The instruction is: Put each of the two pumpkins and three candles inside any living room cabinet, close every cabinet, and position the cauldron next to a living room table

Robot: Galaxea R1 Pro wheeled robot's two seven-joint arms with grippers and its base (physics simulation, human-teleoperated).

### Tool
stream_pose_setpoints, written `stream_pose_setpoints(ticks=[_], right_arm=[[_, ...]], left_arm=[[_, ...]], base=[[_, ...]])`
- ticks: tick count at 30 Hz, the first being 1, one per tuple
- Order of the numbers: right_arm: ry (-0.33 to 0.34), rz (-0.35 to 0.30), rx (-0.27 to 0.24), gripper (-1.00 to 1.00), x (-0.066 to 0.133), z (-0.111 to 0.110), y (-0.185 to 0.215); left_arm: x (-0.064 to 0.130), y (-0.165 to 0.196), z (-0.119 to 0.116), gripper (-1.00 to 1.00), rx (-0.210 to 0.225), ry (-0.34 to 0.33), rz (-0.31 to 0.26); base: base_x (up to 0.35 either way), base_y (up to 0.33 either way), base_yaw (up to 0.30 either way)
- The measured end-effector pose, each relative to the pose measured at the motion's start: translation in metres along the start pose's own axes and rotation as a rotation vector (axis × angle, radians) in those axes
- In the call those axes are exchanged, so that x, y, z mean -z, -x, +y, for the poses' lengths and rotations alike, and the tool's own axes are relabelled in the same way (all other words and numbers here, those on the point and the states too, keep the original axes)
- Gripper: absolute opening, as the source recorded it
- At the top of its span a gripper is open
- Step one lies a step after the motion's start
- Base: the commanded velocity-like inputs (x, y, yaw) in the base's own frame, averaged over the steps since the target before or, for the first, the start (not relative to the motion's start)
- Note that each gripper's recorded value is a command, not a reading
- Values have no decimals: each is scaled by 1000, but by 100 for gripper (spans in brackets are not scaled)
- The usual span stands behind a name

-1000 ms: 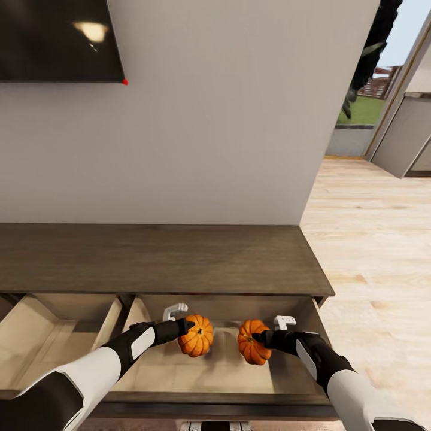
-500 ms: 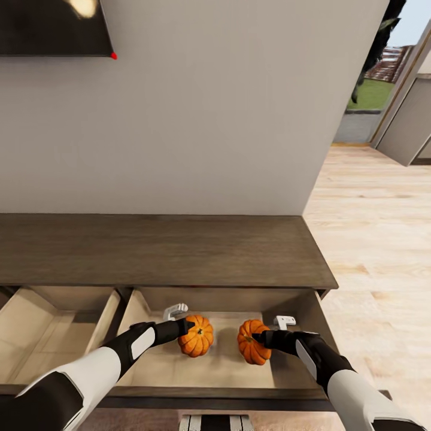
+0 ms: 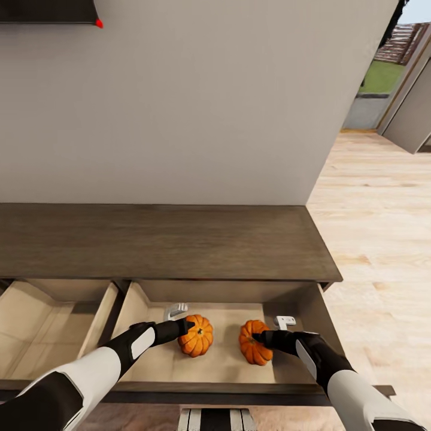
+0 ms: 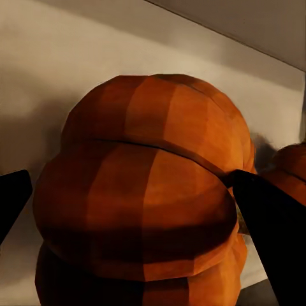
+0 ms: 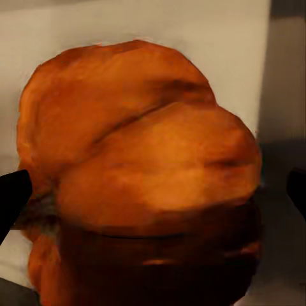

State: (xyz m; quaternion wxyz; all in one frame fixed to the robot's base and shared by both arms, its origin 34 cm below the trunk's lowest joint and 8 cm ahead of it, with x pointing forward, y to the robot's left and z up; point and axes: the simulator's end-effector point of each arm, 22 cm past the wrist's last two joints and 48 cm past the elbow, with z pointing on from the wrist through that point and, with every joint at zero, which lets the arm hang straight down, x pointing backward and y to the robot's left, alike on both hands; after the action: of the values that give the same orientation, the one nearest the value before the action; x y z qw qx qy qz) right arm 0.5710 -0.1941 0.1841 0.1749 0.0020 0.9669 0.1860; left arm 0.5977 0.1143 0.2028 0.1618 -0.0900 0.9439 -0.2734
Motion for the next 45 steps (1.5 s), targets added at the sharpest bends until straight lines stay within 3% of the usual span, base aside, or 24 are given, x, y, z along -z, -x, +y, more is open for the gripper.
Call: stream_pose_setpoints(ticks=[6,9,15,16,18,45], right_arm=[[9,9,-28,100,-7,-2,-6],[10,-1,-20,100,-10,-2,-2],[0,-20,8,100,-11,-4,9],[0,-20,9,100,-11,-4,8],[9,-18,-12,100,-12,-3,6],[14,-20,-9,100,-12,-1,5]], left_arm=[[-8,-10,8,-100,12,6,19],[-11,-9,9,-100,48,0,12],[-13,-2,9,-100,44,-9,10],[-13,-2,9,100,44,-10,10],[-14,-18,17,100,19,13,30],[-15,-16,16,100,20,10,23]], base=[[0,0,0],[0,0,0],[0,0,0],[0,0,0],[0,0,0],[0,0,0]])
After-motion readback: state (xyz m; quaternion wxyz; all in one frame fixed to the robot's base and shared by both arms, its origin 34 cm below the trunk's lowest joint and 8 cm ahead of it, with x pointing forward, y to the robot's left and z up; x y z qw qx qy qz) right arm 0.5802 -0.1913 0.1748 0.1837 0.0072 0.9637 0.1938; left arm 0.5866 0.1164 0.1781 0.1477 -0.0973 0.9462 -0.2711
